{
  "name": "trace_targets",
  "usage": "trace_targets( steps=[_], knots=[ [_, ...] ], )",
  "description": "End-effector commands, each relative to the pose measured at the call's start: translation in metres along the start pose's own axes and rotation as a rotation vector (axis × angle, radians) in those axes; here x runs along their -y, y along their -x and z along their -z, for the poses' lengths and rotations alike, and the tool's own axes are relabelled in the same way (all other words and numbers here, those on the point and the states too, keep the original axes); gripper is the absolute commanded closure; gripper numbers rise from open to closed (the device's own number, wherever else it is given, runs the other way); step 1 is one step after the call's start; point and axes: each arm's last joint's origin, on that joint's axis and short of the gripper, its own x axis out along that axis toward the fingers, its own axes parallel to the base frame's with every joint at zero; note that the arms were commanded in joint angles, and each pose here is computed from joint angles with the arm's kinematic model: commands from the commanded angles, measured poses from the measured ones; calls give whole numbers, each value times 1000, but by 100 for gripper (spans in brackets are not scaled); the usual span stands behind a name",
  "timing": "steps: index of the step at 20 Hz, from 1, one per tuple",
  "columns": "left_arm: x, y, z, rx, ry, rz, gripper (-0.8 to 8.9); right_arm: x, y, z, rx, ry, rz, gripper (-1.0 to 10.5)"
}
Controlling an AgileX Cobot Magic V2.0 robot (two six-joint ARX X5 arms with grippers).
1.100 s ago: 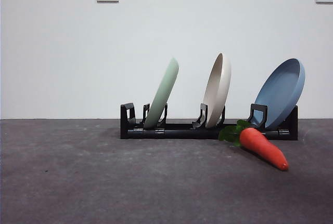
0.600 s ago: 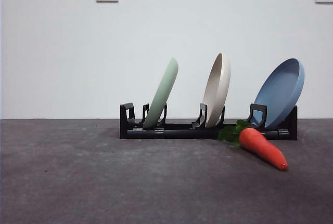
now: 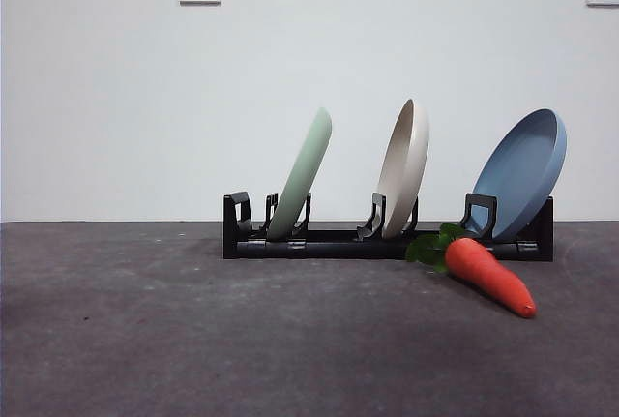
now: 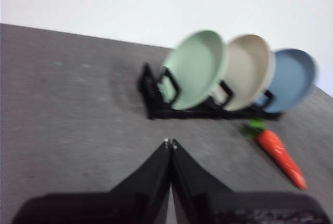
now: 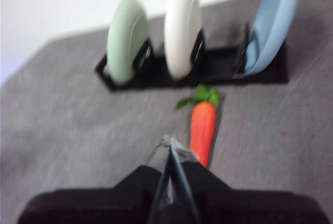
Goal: Take the green plate from the plate rack,put the plate on the table,take the carrot from the table,put the carrot in the plate
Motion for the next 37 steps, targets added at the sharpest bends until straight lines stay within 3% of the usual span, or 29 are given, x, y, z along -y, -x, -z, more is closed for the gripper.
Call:
trace_targets(
  steps=[1,4,10,15,16,18,19,29,37],
  knots=[
    [5,0,-12,-56,-52,76,821,-5,4,-14,-92,102,-24,958],
    [9,0,-23,-123,-76,147,821,-9,6,-27,-195,139,-56,958],
    [19,7,-38,-236,-129,276,821,-17,9,-42,-365,156,-217,958],
    [21,11,-40,-250,-137,276,788,-16,7,-41,-391,143,-230,924],
    [21,10,-40,-251,-130,275,652,-16,7,-41,-390,141,-230,811],
    [21,10,-40,-254,-108,261,288,-16,6,-41,-392,138,-228,504],
    [21,10,-40,-254,-108,255,215,-16,6,-41,-392,131,-227,369],
    [21,1,-59,-214,-138,264,216,-16,5,-41,-397,122,-226,348],
    [31,-62,-100,-211,-192,341,216,-16,5,-41,-398,119,-225,348]
  ],
)
